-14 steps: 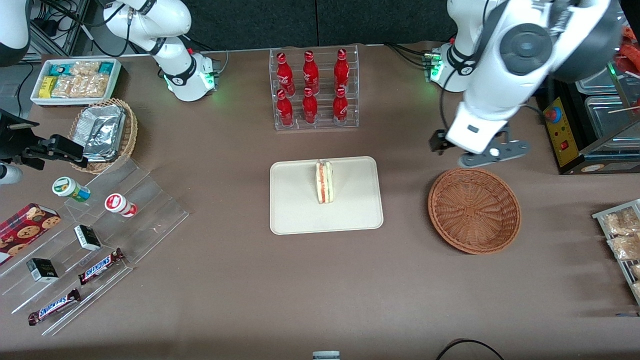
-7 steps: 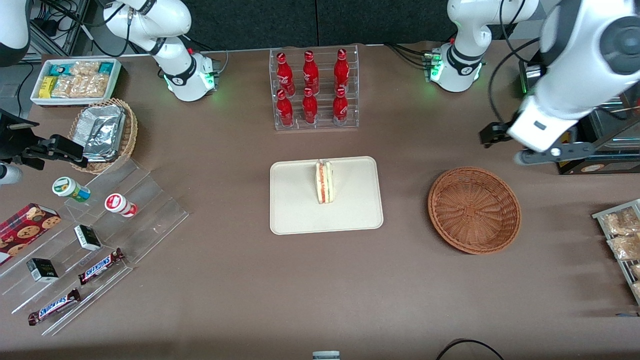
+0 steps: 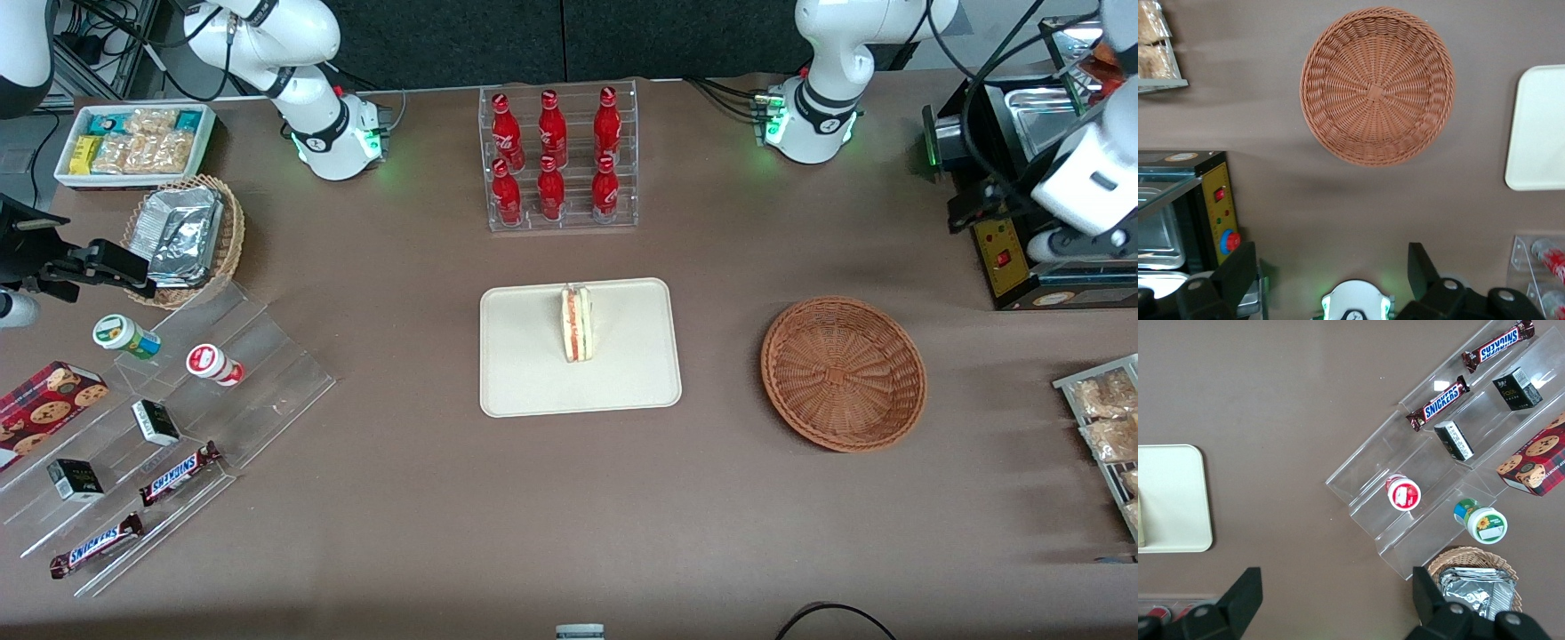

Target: Place sandwich from basket to tray

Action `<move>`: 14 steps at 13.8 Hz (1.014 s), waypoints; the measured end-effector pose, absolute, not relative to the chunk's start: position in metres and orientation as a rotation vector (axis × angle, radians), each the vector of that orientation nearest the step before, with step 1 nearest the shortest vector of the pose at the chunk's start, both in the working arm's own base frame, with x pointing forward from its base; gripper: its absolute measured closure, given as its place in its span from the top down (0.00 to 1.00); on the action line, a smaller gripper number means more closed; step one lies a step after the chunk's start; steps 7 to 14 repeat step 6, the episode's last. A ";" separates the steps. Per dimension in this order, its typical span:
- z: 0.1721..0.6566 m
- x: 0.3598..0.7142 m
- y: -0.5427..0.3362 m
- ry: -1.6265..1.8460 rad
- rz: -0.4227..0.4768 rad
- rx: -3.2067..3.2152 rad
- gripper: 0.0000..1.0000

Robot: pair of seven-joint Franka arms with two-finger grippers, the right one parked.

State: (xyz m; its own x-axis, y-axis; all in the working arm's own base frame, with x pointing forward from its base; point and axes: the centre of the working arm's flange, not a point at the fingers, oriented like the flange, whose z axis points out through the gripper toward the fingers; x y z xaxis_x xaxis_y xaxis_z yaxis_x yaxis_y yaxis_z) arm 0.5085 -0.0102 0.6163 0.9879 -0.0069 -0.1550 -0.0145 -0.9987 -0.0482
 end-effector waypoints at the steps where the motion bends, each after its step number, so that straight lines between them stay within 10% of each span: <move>1: 0.629 0.506 -0.010 0.026 0.233 -3.084 1.00; 14: 0.648 0.504 0.006 -0.005 0.203 -3.091 1.00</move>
